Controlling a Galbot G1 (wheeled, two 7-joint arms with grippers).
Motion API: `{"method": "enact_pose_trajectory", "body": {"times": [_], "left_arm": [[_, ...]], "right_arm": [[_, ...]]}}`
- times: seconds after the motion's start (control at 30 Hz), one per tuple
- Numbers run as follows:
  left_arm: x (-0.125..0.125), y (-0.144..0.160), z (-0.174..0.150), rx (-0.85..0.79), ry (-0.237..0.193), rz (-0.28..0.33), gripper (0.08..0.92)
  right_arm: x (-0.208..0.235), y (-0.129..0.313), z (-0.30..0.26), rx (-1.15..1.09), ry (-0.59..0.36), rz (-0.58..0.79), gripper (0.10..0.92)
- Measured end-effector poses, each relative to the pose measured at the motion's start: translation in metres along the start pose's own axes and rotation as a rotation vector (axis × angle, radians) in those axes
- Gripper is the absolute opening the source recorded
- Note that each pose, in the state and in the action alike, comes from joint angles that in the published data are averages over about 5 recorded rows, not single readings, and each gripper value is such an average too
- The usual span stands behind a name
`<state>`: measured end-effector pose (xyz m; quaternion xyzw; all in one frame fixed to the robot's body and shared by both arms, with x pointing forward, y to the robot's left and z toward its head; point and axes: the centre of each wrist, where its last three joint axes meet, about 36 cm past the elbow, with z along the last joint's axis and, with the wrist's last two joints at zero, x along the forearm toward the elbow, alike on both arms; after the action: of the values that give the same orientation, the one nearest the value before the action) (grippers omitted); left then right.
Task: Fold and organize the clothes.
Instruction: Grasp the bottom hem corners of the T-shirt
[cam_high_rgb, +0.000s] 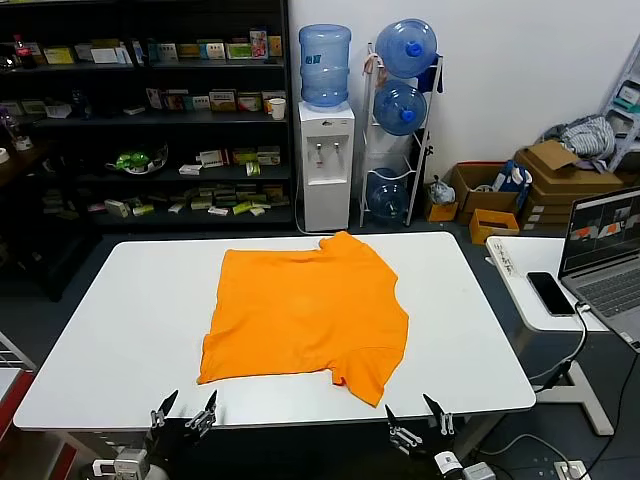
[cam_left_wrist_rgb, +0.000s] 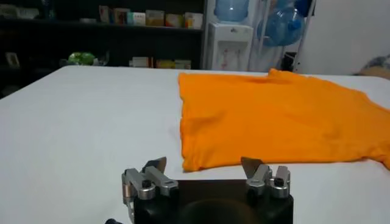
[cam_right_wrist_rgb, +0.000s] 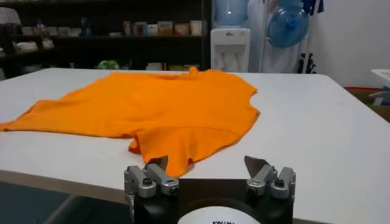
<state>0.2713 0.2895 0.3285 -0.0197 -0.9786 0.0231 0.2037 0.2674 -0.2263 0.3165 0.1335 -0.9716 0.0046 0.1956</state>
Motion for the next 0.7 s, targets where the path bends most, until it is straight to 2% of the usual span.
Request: {"method": "enact_pose_trajectory", "body": {"times": [0.17, 0.27, 0.43, 0.7], "left_arm": [[-0.019, 0.0, 0.001, 0.004, -0.014, -0.009, 0.818], [-0.035, 0.002, 0.003, 0.005, -0.017, -0.019, 0.767], [-0.054, 0.006, 0.009, 0.005, 0.0, -0.034, 0.62], [-0.064, 0.005, 0.014, 0.009, 0.017, -0.029, 0.395]], "right_arm": [[-0.022, 0.011, 0.001, -0.006, 0.004, 0.0, 0.808], [-0.037, 0.018, 0.004, -0.01, 0.016, -0.001, 0.761], [-0.052, 0.023, 0.012, -0.01, 0.04, 0.001, 0.622], [-0.059, 0.025, 0.019, -0.006, 0.042, -0.001, 0.405]]}}
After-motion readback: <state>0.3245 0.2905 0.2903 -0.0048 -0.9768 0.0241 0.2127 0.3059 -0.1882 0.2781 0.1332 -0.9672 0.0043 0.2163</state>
